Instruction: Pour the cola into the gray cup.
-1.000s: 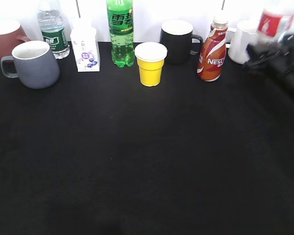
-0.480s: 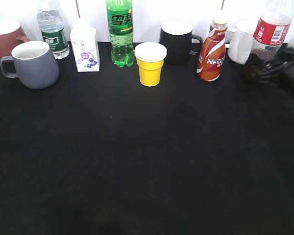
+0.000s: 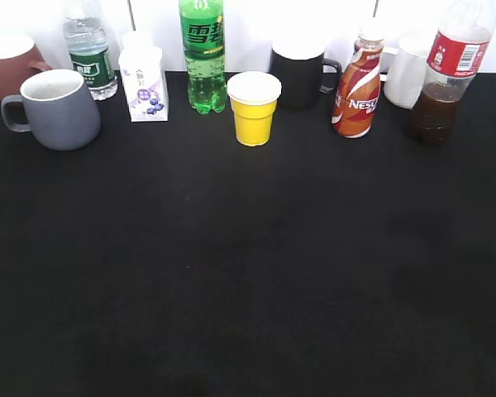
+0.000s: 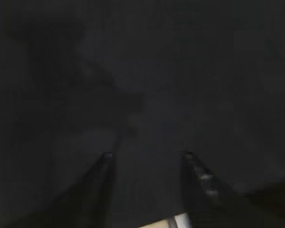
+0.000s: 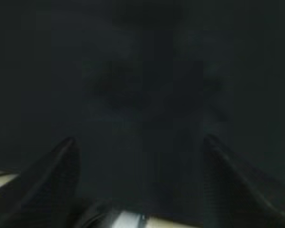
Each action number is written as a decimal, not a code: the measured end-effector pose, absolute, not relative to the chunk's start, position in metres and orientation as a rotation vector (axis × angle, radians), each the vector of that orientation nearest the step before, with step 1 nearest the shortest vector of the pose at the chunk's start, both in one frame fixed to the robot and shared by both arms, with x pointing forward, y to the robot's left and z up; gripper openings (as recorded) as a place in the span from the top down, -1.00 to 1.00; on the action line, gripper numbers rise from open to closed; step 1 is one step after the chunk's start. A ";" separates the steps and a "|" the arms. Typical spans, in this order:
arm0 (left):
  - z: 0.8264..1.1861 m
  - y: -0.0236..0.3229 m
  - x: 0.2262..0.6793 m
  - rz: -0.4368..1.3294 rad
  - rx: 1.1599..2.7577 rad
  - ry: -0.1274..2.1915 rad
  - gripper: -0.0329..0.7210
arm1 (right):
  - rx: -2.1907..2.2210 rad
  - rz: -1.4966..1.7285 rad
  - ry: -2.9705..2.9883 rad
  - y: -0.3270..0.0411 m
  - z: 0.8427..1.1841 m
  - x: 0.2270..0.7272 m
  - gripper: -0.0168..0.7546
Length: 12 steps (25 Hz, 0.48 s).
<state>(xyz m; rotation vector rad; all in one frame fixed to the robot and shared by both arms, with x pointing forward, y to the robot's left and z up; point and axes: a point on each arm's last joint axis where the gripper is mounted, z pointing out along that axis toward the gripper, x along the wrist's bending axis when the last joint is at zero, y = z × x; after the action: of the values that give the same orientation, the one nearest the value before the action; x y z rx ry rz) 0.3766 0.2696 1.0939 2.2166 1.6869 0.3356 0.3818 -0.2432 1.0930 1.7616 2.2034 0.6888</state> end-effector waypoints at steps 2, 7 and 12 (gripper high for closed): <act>1.118 0.277 0.334 0.475 2.061 1.595 -0.47 | 1.662 0.818 2.163 -0.259 1.115 0.335 -0.58; 1.103 0.293 0.246 0.671 1.833 1.412 -0.62 | 1.499 1.073 1.992 -0.288 1.096 0.252 -0.58; 1.060 0.296 0.235 0.682 1.819 1.403 -0.62 | 1.503 1.050 1.994 -0.290 1.058 0.247 -0.57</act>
<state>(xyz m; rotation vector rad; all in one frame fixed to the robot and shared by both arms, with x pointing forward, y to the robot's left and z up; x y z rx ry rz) 0.2351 0.2958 1.0602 1.8188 1.4028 0.6818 0.2475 -0.2905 1.0581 1.5027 1.9935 1.0499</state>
